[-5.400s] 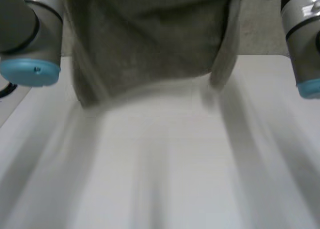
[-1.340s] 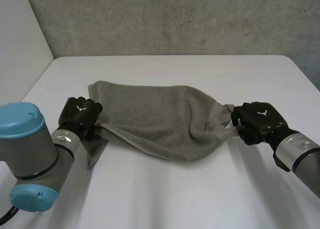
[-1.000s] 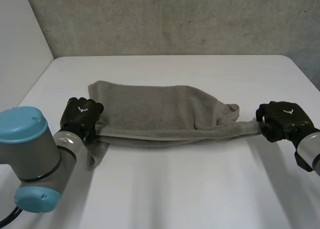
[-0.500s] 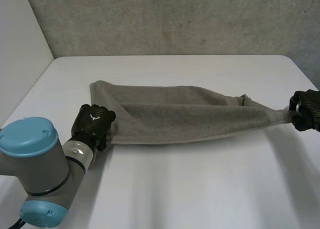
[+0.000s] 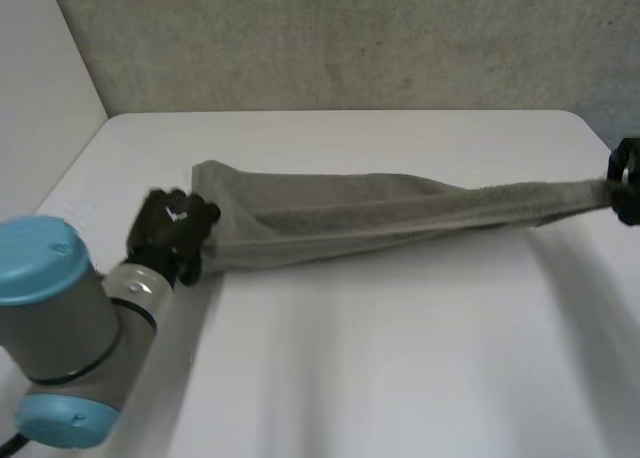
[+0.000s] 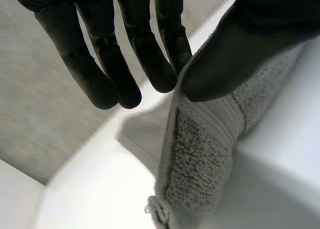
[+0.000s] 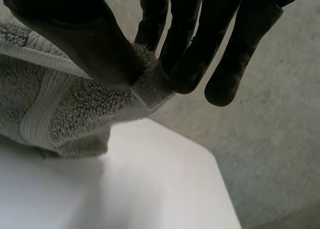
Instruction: Fold the towel.
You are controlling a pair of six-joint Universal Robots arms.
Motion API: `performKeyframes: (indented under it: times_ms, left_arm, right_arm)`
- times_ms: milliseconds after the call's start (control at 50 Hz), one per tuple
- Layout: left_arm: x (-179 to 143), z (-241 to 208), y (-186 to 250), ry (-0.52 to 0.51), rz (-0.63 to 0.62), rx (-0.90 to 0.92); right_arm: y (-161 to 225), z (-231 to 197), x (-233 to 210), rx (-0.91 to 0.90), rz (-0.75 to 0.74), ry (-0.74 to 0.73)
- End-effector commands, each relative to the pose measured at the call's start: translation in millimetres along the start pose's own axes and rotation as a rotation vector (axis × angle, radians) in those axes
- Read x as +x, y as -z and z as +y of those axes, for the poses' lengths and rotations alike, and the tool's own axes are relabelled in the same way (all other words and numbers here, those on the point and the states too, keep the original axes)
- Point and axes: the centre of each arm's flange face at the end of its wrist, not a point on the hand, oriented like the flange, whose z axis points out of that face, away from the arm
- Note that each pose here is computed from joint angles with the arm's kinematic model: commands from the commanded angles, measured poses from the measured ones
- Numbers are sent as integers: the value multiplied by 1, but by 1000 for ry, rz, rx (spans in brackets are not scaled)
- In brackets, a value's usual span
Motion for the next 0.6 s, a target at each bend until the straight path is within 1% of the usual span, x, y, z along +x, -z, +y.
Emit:
performKeyframes:
  times_ms: [20,40,60,100,120,160,220,260,280,320,340,360,380,420,440,480,500,540,560,600]
  left_arm:
    - [-39,-58,25,-2,-105,165]
    - [-47,-72,32,-1,-130,205]
    - [-47,-72,32,-1,-130,205]
    - [-61,-96,45,0,-167,272]
    - [-61,-96,45,0,-167,272]
    - [-71,-112,52,-1,-181,291]
    - [-75,-117,52,-1,-183,285]
    - [-83,-122,50,-4,-185,261]
    - [-83,-122,50,-4,-185,261]
    - [-81,-110,33,-9,-151,191]
    - [-81,-110,33,-9,-151,190]
    - [-77,-100,21,-10,-121,148]
    - [-77,-100,21,-10,-121,147]
    - [-69,-79,-4,-10,-71,72]
    - [-69,-79,-4,-10,-70,72]
    - [-59,-58,-29,-16,-32,6]
    - [-59,-58,-29,-16,-31,6]
    - [-53,-40,-54,-56,-10,-46]
    - [-53,-40,-54,-57,-9,-46]
    - [-51,-30,-81,-132,-4,-58]
  right_arm:
    - [10,-55,2,45,-46,24]
    - [13,-68,1,47,-66,26]
    - [13,-69,1,47,-66,26]
    - [16,-90,1,39,-107,43]
    - [16,-90,1,38,-107,43]
    - [16,-107,3,29,-128,90]
    - [14,-112,3,12,-136,122]
    - [5,-108,-1,-72,-180,187]
    - [5,-108,-1,-72,-180,188]
    - [-4,-97,-17,-177,-274,256]
    - [-4,-97,-17,-178,-275,256]
    - [-8,-89,-26,-232,-314,289]
    - [-8,-89,-26,-233,-315,290]
    - [-18,-68,-36,-342,-351,358]
    - [-18,-67,-36,-343,-351,358]
    - [-32,-48,-45,-412,-352,428]
    - [-32,-48,-45,-412,-352,428]
    - [-50,-34,-59,-435,-344,466]
    - [-50,-34,-59,-435,-344,466]
    - [-73,-27,-74,-391,-333,490]
